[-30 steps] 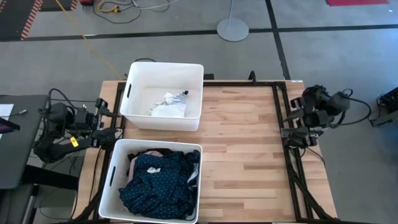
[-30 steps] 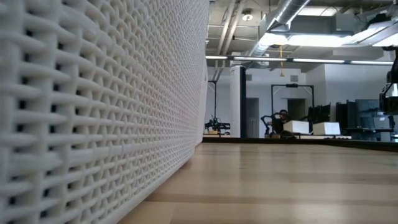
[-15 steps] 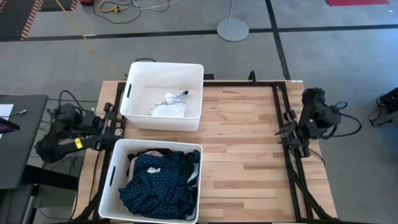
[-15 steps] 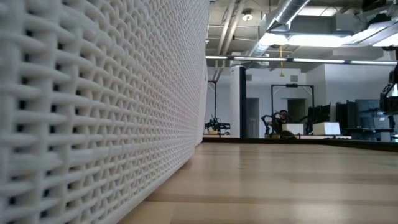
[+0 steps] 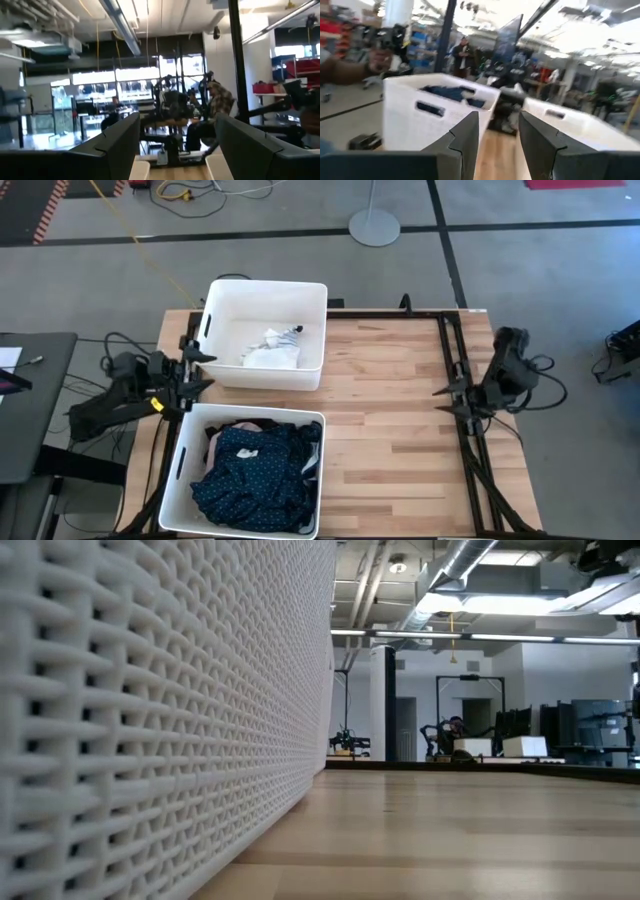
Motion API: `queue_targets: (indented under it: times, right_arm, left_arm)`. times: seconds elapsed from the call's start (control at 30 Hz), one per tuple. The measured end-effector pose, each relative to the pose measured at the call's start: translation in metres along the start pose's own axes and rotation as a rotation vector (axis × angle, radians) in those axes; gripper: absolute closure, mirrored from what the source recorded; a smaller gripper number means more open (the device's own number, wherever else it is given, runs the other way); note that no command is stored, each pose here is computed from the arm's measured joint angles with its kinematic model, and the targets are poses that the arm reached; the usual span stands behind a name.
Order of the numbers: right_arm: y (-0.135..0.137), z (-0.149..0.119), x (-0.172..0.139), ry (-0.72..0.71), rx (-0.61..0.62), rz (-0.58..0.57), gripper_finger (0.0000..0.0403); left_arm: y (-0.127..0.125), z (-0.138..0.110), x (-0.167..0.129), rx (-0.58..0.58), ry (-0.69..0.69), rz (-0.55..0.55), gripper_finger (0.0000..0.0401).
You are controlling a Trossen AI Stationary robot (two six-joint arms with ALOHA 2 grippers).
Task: Sort clothes
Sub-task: Return to Home Position
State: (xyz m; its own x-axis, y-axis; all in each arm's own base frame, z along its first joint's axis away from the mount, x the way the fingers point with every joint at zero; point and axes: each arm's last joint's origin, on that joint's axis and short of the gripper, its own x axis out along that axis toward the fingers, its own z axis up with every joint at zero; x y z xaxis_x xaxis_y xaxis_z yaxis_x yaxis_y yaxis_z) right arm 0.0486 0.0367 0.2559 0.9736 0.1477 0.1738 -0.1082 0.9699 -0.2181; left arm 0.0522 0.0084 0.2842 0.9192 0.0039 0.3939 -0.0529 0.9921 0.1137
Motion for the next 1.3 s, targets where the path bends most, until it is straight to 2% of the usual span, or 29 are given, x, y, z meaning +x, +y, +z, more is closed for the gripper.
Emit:
queue_targets:
  times: [0.37, 0.63, 0.83, 1.03, 1.3]
  right_arm:
    - [-0.008, 0.012, 0.0, -0.195, -0.215, -0.147, 0.0249]
    - [-0.011, 0.011, 0.0, -0.244, -0.303, -0.246, 0.0249]
    - [-0.008, 0.002, -0.001, -0.283, -0.356, -0.303, 0.0249]
    - [-0.009, -0.008, -0.006, -0.335, -0.346, -0.409, 0.0249]
    - [-0.011, -0.017, -0.009, -0.293, -0.331, -0.488, 0.0249]
  left_arm:
    - [0.001, -0.02, 0.002, 0.06, -0.188, 0.005, 0.015]
    - [0.0, -0.041, -0.003, 0.053, -0.312, 0.009, 0.015]
    - [-0.002, -0.043, -0.006, 0.056, -0.387, -0.001, 0.015]
    - [-0.003, -0.042, -0.007, 0.045, -0.397, -0.052, 0.015]
    - [-0.004, -0.042, -0.007, 0.051, -0.396, -0.068, 0.015]
